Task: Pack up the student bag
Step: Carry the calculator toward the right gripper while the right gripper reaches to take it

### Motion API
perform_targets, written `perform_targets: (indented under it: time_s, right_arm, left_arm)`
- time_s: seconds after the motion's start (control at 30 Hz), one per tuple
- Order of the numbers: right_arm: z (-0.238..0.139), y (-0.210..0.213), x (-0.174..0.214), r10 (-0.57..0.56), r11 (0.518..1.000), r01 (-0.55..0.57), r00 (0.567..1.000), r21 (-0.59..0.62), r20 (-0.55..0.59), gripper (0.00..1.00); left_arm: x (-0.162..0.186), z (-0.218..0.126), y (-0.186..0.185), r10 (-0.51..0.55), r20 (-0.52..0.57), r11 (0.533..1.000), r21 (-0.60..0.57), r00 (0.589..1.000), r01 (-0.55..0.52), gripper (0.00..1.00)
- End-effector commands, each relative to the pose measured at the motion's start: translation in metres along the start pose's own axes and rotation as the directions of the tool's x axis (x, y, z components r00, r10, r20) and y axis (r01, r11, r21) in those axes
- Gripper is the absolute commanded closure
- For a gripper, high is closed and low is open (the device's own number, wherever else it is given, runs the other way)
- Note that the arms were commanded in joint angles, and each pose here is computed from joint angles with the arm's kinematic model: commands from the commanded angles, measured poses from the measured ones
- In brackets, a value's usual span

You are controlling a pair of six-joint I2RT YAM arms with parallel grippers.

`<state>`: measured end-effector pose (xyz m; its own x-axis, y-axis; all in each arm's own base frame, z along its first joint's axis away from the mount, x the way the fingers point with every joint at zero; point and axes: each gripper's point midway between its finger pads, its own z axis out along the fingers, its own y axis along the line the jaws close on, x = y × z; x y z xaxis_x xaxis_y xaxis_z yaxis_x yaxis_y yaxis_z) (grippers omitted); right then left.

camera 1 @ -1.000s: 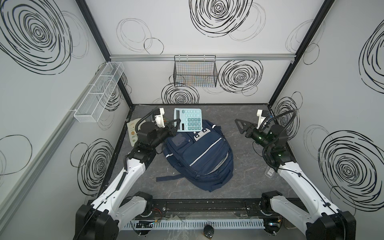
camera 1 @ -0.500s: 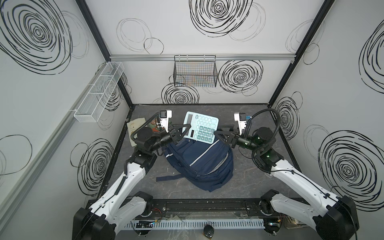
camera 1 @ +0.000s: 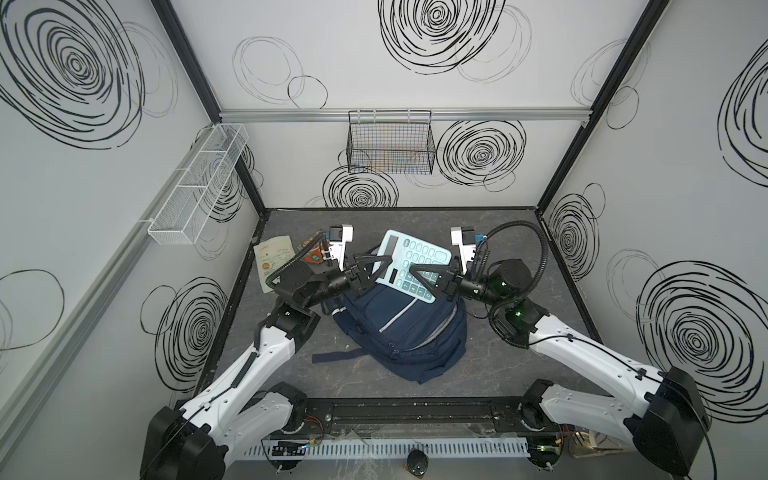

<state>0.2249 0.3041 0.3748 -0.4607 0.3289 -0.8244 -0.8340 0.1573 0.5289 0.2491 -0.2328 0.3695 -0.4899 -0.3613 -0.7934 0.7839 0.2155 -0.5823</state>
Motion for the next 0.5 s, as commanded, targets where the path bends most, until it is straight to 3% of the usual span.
perform_targets:
  time_s: [0.0,0.1,0.27,0.4,0.47]
  right_arm:
    - [0.003,0.017,-0.026,-0.002,0.999,0.006,0.996,-0.040,0.089,0.55]
    - [0.001,0.015,-0.027,0.019,1.000,-0.016,0.994,-0.026,0.104,0.77]
    - [-0.001,0.013,-0.029,0.045,0.999,-0.045,0.992,-0.005,0.114,0.86]
    - [-0.004,0.004,-0.030,0.060,0.996,-0.068,0.992,0.065,0.109,0.91]
    - [-0.010,-0.002,-0.032,0.060,0.992,-0.074,0.991,0.107,0.124,0.98]
  left_arm:
    - [-0.013,-0.004,-0.028,0.084,0.048,0.992,0.085,0.995,-0.088,1.00]
    - [-0.015,-0.004,-0.027,0.091,0.054,0.993,0.072,0.994,-0.094,0.98]
    - [-0.021,-0.004,-0.022,0.085,0.059,0.995,0.045,0.995,-0.088,0.90]
    - [-0.031,-0.005,-0.023,0.103,0.095,0.994,0.022,0.990,-0.106,0.57]
    - [-0.036,-0.006,-0.021,0.126,0.110,0.992,-0.003,0.986,-0.126,0.48]
